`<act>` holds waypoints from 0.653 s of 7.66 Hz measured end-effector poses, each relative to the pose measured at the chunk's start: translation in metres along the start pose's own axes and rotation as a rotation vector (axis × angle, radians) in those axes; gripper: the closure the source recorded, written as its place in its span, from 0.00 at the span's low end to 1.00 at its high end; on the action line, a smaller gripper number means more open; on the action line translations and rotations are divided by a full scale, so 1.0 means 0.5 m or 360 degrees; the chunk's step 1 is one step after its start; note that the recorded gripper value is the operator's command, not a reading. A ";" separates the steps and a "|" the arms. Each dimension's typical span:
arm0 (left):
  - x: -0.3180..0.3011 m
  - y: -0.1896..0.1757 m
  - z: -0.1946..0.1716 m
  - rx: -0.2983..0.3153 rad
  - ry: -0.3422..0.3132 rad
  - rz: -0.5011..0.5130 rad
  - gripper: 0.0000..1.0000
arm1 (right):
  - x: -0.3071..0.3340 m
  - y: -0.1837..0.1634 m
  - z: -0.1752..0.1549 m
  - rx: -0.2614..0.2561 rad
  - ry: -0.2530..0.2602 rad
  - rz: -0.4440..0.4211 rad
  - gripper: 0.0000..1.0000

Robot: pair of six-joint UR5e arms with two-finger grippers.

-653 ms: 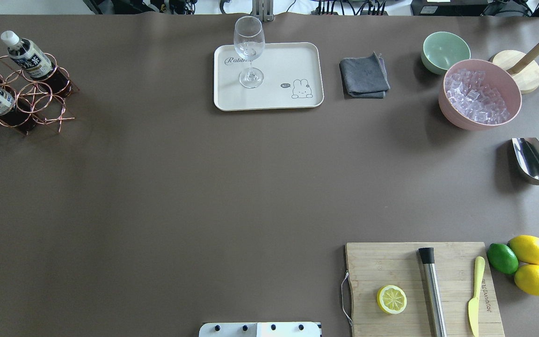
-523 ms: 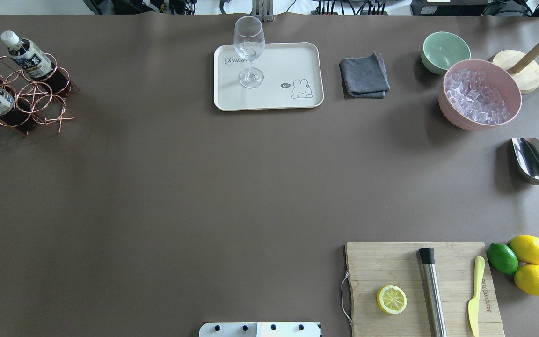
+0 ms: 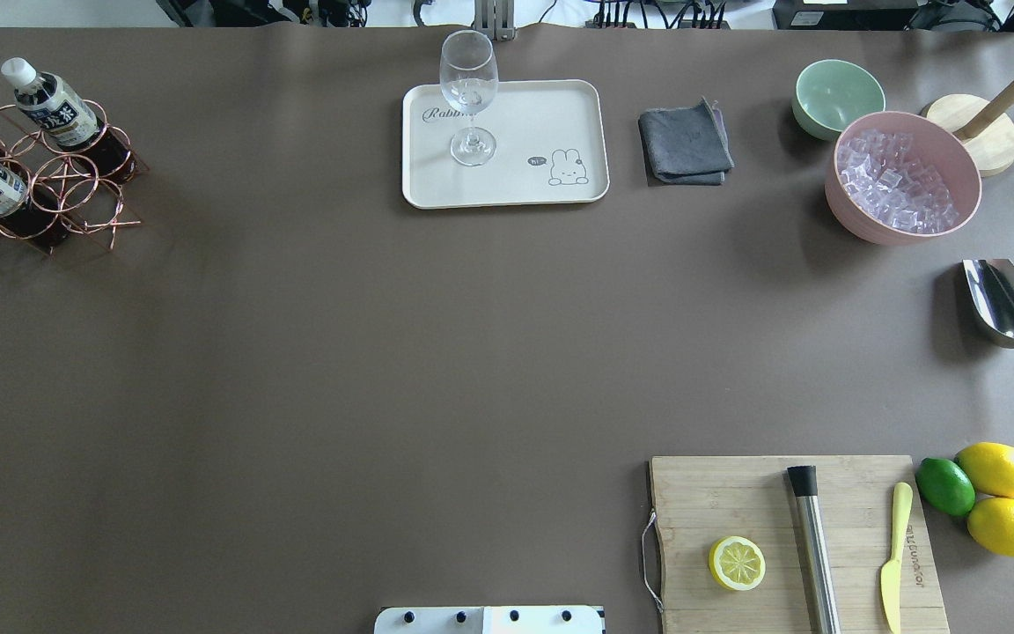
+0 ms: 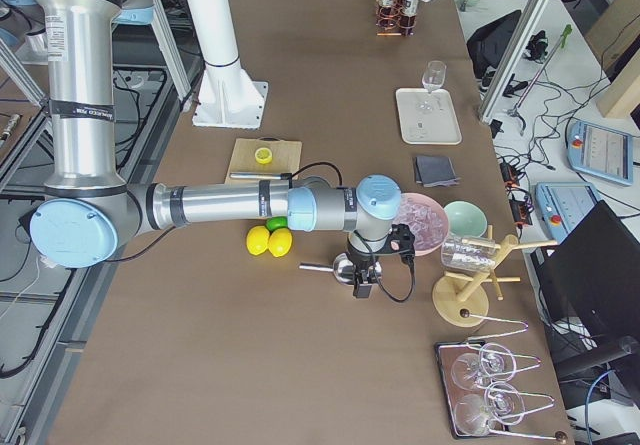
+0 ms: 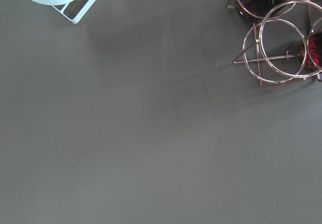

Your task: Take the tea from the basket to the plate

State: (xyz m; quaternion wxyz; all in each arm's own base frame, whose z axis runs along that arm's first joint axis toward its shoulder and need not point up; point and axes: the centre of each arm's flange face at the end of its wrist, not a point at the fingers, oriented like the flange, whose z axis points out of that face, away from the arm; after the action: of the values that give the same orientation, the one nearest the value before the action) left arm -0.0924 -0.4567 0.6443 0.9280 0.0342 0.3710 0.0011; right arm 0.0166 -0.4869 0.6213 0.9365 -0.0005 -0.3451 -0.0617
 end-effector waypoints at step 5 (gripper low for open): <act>0.037 -0.028 -0.037 0.0064 0.0024 0.0074 0.02 | 0.000 0.000 0.000 0.0000 0.0000 0.0000 0.00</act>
State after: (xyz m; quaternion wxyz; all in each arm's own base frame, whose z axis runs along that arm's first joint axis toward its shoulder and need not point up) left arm -0.0921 -0.4690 0.6170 0.9240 0.0615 0.3771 0.0153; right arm 0.0166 -0.4869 0.6212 0.9365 -0.0004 -0.3451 -0.0618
